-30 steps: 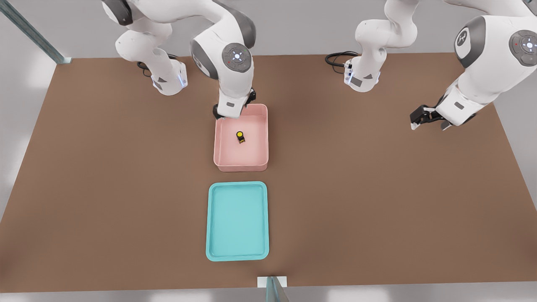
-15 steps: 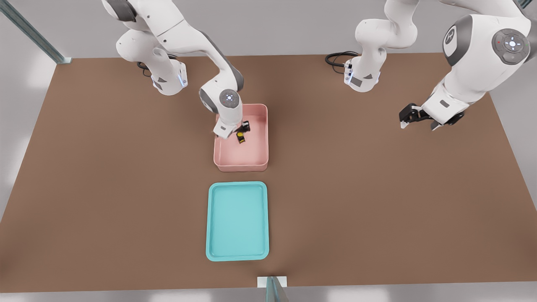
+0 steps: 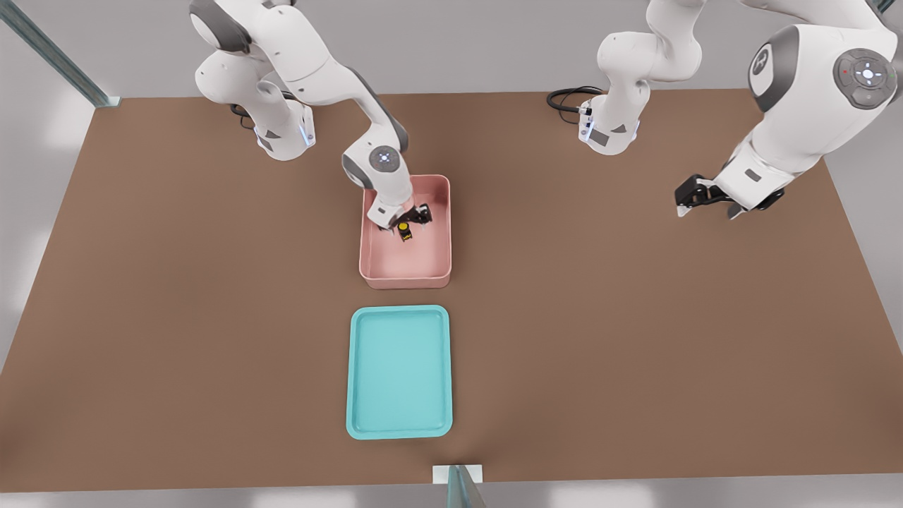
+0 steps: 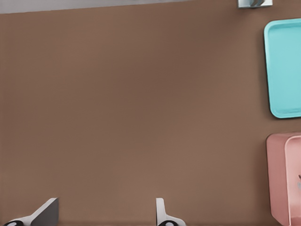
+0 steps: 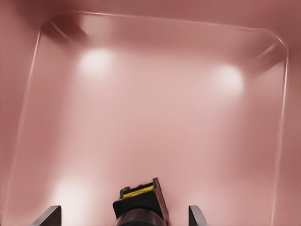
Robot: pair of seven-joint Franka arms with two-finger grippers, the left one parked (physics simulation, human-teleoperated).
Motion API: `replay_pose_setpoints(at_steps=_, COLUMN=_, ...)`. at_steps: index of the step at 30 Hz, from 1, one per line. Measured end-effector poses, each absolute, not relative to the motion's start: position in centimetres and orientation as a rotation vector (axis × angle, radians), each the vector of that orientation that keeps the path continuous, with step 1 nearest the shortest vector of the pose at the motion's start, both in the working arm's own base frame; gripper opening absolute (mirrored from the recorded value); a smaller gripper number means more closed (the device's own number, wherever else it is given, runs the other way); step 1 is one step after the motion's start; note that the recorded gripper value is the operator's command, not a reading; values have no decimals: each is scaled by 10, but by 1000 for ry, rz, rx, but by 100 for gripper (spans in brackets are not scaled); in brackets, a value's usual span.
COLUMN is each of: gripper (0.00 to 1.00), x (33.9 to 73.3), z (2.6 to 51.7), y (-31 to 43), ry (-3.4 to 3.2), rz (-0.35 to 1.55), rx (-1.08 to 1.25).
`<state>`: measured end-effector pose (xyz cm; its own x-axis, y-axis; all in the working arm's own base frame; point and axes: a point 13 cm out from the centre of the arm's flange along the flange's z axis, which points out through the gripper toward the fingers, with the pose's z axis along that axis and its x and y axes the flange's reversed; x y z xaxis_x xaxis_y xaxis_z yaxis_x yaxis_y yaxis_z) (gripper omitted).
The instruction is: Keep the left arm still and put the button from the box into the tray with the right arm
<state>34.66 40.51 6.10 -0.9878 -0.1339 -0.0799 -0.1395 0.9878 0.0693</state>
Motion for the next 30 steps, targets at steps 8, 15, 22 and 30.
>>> replay_pose_setpoints(at_steps=8, gripper=68, x=348, z=61, y=405, ry=3035, rz=151, rx=-173)
replay_pose_setpoints(at_steps=15, gripper=53, x=358, z=68, y=409, ry=3018, rz=179, rx=-144)
replay_pose_setpoints(at_steps=22, gripper=50, x=368, z=74, y=411, ry=3019, rz=176, rx=-122)
replay_pose_setpoints(at_steps=30, gripper=57, x=360, z=68, y=395, ry=3042, rz=138, rx=-148)
